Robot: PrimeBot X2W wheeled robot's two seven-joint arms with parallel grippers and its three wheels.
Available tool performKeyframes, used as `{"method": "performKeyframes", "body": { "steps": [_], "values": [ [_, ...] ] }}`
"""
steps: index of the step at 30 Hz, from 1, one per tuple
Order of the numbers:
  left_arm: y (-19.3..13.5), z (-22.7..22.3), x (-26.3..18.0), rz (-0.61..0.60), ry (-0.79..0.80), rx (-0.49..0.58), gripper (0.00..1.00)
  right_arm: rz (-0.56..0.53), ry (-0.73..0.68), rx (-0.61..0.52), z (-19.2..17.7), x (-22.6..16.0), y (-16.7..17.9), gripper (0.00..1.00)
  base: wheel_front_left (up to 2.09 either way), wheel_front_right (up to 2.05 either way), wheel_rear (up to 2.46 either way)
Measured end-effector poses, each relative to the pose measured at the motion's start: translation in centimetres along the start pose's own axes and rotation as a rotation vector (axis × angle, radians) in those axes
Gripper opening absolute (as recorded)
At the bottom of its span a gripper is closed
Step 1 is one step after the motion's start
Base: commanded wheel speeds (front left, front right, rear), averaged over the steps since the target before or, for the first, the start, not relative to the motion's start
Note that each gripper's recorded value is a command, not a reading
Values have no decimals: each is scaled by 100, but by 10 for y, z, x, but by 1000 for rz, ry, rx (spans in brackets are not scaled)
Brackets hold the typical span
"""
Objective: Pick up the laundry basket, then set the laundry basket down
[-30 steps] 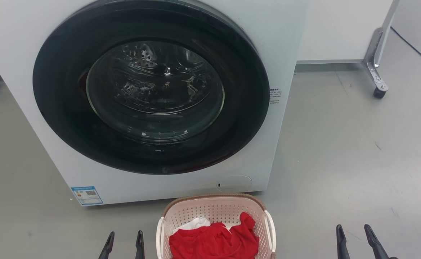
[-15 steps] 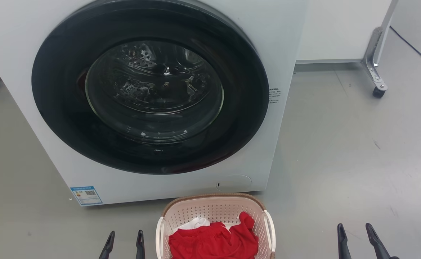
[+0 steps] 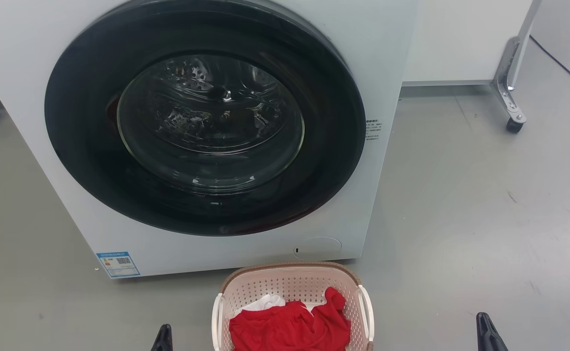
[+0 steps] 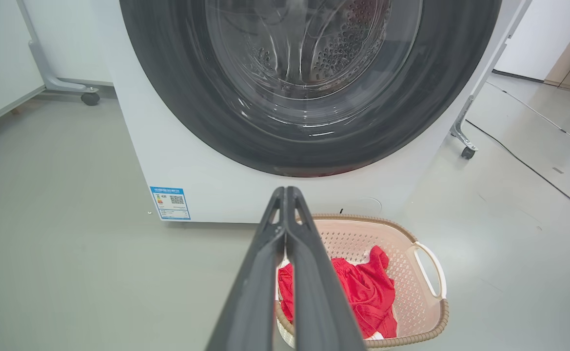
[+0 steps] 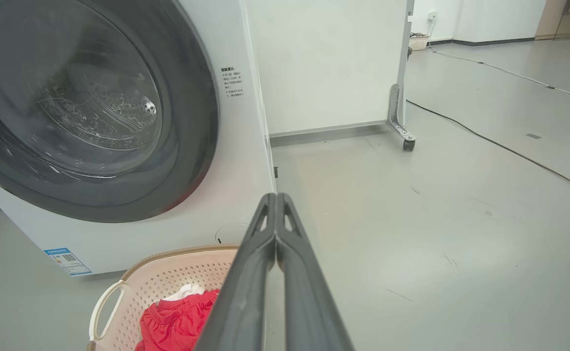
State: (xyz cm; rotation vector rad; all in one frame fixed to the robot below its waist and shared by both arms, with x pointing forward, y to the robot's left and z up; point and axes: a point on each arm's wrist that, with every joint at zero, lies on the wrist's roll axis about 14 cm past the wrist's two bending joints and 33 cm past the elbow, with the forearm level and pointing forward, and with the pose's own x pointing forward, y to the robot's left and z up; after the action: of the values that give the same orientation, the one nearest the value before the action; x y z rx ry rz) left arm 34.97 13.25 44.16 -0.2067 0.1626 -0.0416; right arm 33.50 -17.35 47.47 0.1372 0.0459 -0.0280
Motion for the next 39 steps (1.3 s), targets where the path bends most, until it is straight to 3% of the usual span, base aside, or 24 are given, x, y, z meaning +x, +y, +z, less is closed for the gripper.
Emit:
{"method": "performKeyframes", "body": {
  "steps": [39],
  "values": [
    [30,0,7,92,82,-590,0,-95,114,607,-12,19,-22,0,0,0,0]
  ]
}}
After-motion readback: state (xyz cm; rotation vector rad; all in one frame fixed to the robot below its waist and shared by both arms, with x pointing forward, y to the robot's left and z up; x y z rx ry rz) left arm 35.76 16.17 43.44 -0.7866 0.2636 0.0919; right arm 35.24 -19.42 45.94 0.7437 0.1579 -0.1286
